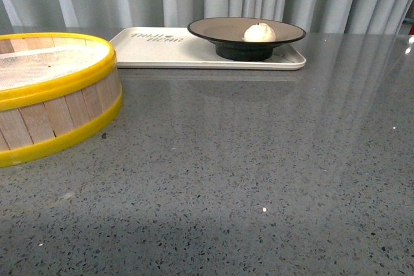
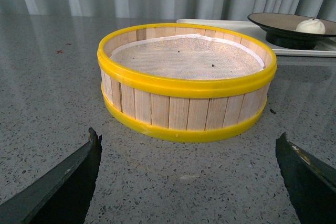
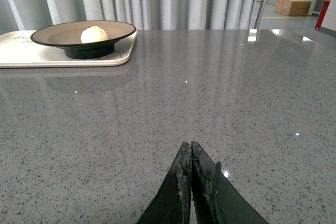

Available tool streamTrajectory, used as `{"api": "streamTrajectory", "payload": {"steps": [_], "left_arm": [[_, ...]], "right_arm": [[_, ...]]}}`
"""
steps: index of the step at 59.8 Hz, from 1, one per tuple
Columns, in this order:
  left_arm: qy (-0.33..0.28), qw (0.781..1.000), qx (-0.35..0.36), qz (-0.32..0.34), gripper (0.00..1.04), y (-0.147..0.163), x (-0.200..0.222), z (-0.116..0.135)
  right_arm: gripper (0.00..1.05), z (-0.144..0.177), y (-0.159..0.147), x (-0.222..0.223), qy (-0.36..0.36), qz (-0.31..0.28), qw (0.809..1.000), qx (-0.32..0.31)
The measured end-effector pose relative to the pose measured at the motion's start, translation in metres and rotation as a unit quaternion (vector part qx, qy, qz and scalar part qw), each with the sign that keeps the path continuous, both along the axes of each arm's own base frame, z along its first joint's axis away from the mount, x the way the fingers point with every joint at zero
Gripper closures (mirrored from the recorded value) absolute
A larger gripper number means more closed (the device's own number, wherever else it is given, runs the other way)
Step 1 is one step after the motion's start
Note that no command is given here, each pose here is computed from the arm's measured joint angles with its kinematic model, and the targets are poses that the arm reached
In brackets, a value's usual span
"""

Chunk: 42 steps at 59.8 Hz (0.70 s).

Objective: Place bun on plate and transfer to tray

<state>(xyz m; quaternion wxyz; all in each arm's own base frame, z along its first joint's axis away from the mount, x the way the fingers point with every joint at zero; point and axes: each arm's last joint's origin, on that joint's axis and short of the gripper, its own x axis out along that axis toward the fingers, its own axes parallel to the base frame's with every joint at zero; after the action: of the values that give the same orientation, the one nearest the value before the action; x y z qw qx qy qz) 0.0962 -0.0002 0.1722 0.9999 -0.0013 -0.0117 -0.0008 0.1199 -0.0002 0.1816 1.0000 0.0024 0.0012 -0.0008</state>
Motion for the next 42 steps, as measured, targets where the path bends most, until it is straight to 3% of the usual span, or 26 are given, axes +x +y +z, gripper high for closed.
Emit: {"api": "streamTrajectory", "payload": {"steps": [42], "left_arm": [[0.000,1.000,0.000,0.000,0.07,0.000,0.000,0.000]], "right_arm": [[1.03,-0.017,0.000,-0.017,0.009,0.000,1.000,-0.001]]}}
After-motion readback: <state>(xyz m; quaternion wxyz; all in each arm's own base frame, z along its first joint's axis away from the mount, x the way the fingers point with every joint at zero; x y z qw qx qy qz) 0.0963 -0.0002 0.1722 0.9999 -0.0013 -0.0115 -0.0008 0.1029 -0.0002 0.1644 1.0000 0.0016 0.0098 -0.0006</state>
